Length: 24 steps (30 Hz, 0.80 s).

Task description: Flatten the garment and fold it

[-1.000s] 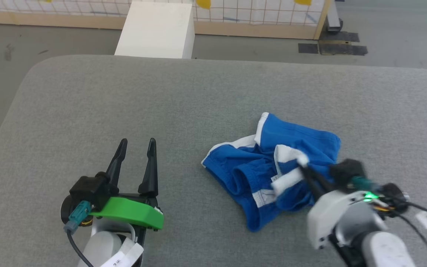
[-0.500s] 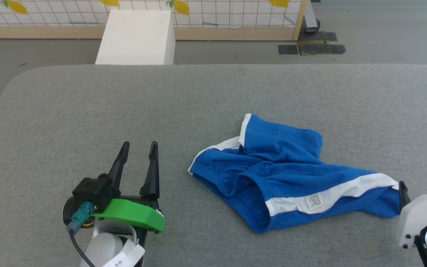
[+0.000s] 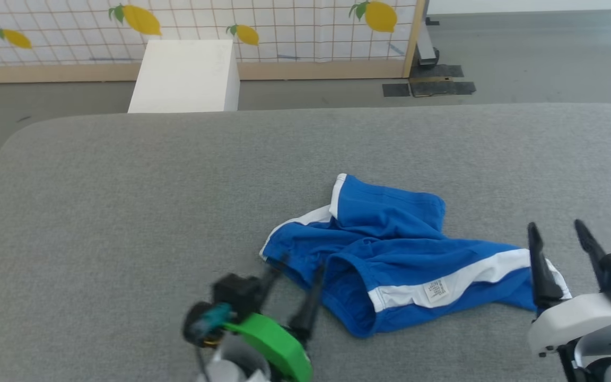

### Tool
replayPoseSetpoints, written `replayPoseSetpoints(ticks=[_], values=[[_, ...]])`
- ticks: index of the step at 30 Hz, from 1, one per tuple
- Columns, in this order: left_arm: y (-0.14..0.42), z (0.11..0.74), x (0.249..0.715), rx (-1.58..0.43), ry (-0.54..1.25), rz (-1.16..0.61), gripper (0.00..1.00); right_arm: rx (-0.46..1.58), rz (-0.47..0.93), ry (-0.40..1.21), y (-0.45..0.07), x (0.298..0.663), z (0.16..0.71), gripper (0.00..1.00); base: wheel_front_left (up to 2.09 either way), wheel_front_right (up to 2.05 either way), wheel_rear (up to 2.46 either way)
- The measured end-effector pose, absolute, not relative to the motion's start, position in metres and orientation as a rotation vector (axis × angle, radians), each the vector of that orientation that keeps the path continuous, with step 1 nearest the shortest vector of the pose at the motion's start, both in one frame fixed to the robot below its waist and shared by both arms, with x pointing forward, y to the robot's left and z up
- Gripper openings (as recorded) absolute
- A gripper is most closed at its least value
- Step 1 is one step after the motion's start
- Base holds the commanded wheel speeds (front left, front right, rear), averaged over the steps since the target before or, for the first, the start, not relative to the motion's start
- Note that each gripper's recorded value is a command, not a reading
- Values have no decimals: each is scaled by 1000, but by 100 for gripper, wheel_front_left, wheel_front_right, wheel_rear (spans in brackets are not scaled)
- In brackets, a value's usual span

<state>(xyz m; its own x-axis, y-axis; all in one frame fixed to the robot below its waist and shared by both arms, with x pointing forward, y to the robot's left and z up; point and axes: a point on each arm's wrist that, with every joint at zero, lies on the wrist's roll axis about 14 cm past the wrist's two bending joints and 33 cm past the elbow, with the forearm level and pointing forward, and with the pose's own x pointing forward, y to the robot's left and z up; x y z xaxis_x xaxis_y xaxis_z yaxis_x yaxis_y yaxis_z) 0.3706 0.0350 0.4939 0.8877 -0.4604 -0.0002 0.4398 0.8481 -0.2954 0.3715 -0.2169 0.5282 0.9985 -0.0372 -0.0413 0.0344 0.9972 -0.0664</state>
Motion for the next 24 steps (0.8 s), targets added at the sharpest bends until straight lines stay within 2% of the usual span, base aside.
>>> replayPoseSetpoints(ticks=[9,20,21,22,24], values=[[-36,451,341,-297,382,-707,100,-33,-22,72,-211,359,516,100,0,0,0],[-62,430,346,-277,551,-769,100,-1,-70,107,-225,349,499,100,0,0,0],[-63,428,346,-278,559,-772,43,-1,-73,112,-226,349,497,100,0,0,0],[-64,428,346,-279,561,-775,0,0,-75,115,-226,349,496,100,0,0,0],[-65,429,348,-280,558,-778,0,5,-77,116,-227,350,495,100,0,0,0]])
